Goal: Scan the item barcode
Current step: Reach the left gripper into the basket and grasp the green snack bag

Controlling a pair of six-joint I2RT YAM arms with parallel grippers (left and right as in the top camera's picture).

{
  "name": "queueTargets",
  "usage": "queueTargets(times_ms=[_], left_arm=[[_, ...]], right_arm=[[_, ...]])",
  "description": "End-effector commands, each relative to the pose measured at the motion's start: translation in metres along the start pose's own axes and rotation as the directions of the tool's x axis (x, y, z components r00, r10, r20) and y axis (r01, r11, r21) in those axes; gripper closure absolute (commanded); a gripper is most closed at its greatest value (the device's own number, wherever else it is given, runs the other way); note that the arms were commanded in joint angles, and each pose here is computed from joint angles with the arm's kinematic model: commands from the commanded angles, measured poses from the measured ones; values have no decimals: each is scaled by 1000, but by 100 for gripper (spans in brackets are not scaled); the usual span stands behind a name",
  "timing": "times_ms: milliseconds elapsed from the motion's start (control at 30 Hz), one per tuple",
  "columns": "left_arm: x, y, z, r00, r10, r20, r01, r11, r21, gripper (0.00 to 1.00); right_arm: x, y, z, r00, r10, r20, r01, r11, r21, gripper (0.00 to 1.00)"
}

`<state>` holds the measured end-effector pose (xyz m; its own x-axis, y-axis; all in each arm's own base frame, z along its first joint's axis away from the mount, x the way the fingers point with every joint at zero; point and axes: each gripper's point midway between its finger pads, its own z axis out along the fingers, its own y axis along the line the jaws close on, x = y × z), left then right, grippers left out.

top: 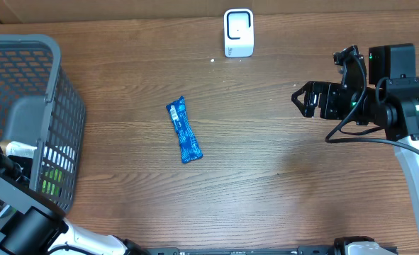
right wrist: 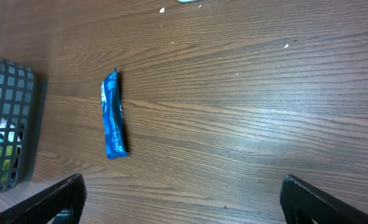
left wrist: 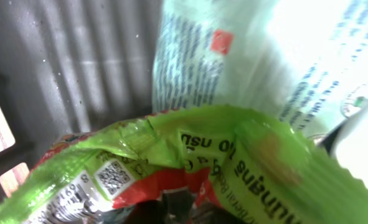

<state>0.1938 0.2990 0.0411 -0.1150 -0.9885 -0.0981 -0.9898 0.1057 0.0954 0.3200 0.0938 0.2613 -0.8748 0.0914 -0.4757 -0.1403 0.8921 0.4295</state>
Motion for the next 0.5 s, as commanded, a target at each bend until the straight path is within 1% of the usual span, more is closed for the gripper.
queueTargets(times_ms=[0,100,200,333,467], left_arm=[[26,9,37,993,1,-117,-8,998,-56,96],[28,1,33,990,20,-137,-22,1000,-15,96],[22,-10,17,988,44,-149,-38,998,40,96],[3,-22,-23,989,65,-130,-53,994,92,96],[-18,-28,-73,995,72,-70,-63,990,128,96]], right_arm=[[-2,1,0,1000,-12,5,12,1000,2,0],[-2,1,0,1000,-13,5,13,1000,2,0],[-2,1,0,1000,-12,5,12,1000,2,0],[-2,1,0,1000,-12,5,12,1000,2,0],[-3,2,0,1000,-13,8,13,1000,1,0]])
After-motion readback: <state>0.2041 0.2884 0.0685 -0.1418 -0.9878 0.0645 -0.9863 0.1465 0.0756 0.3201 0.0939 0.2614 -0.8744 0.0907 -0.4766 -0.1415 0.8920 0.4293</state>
